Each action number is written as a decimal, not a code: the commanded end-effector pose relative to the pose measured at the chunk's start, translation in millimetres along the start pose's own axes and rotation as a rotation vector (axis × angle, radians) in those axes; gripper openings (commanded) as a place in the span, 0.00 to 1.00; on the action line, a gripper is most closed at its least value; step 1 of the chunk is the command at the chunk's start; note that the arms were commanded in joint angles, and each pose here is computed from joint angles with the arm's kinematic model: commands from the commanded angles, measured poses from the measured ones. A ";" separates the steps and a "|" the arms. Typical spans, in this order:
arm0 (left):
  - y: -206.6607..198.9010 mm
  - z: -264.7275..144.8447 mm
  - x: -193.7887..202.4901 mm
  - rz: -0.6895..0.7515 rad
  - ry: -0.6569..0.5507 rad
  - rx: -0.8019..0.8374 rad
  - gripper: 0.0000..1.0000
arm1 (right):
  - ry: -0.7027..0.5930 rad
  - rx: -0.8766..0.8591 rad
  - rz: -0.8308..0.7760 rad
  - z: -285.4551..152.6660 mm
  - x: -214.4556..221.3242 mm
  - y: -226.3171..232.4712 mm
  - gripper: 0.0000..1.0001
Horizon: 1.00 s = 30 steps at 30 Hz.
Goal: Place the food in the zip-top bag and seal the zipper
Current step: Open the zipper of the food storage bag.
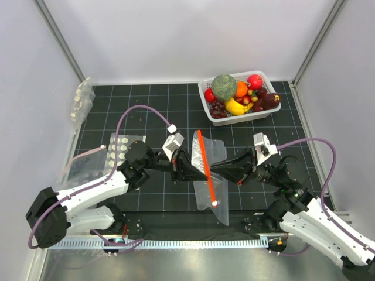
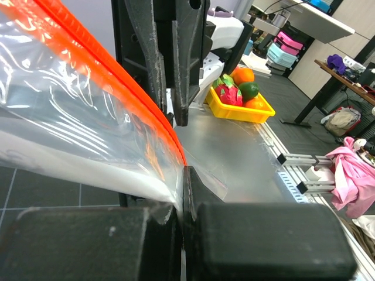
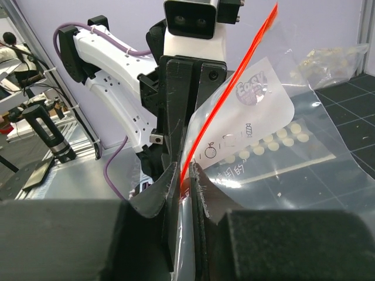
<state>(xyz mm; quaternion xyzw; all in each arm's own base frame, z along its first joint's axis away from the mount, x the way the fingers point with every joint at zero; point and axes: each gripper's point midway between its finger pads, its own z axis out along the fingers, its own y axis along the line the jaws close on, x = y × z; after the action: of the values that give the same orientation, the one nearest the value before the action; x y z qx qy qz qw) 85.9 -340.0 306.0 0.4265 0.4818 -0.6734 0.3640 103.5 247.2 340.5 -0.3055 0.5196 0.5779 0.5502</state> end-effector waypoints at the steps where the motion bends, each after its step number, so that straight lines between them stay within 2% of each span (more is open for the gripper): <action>1: -6.3 2.3 -8.9 0.054 -0.017 0.028 0.00 | -0.019 -0.023 -0.001 4.1 -7.8 3.9 0.18; 12: -2.7 3.1 -7.7 0.046 -0.015 0.015 0.00 | 0.020 -0.067 0.017 9.3 -1.0 7.2 0.19; 26: 3.3 4.3 -6.5 0.035 0.001 -0.015 0.00 | 0.060 -0.059 0.042 15.1 6.5 1.6 0.14; 30: 1.9 3.7 -6.8 0.039 0.001 -0.011 0.00 | 0.054 -0.060 0.039 14.3 5.3 2.4 0.27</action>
<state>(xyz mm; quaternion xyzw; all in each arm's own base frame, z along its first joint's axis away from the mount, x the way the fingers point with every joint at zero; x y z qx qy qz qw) 90.2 -342.9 291.5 0.4233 0.5076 -0.6625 0.3524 105.3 264.2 320.2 -0.3252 0.5433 0.5914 0.4993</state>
